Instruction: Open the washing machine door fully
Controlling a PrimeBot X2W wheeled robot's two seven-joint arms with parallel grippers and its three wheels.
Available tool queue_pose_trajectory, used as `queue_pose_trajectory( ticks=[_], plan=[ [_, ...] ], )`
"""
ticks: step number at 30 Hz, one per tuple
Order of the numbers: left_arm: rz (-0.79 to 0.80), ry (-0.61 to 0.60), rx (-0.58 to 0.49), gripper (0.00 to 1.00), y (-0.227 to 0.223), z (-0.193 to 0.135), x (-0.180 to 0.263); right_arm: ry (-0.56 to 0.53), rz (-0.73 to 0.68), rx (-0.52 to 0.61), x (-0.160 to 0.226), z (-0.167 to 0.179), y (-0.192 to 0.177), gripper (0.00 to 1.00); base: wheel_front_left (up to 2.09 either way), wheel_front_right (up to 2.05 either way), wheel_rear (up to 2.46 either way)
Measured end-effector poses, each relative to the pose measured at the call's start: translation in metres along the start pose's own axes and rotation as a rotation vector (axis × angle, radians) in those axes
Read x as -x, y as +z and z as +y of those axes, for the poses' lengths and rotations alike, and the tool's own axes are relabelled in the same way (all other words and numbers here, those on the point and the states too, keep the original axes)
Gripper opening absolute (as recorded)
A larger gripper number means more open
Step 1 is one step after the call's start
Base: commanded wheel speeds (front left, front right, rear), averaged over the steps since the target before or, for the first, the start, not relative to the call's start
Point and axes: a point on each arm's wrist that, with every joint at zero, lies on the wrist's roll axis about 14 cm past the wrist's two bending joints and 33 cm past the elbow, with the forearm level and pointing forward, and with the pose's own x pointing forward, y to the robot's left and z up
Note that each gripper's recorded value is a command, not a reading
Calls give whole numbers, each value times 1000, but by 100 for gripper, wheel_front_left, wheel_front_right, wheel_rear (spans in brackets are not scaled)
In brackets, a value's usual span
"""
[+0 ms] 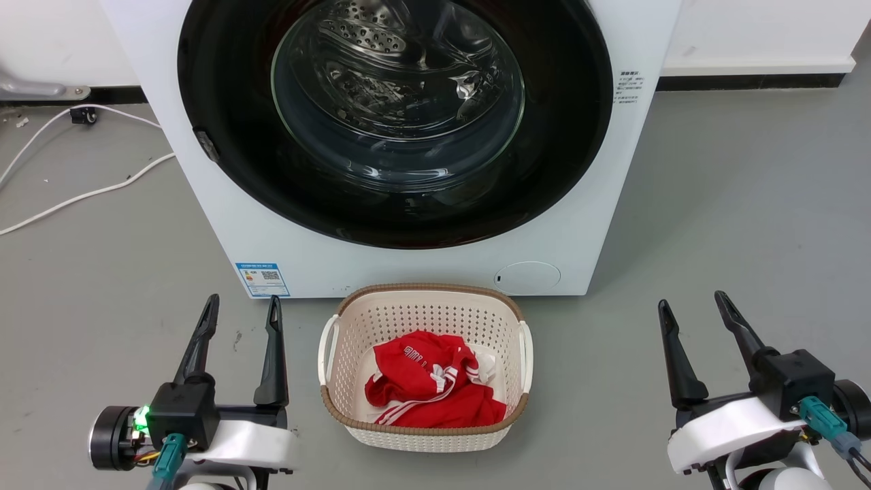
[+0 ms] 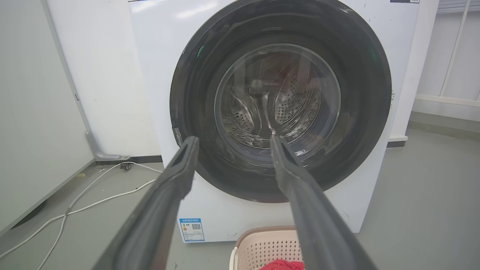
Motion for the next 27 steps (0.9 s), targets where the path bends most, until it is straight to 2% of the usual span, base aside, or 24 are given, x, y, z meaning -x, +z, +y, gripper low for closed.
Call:
queue_pose_trajectory(
  ticks=[19, 20, 22, 27],
  plan=[
    [8, 9, 15, 100, -3, 1, 3, 1, 15, -11, 0, 1, -5, 100, 0, 0, 0],
    [8, 9, 17, 100, -3, 1, 3, 0, 16, -13, 0, 1, -6, 60, 0, 0, 0],
    [9, 9, 17, 100, -3, 1, 3, 1, 20, -13, 0, 1, -6, 0, 0, 0, 0],
    [10, 7, 18, 100, -4, 0, 3, -4, 9, -39, 1, 0, -5, 0, 0, 0, 0]
  ],
)
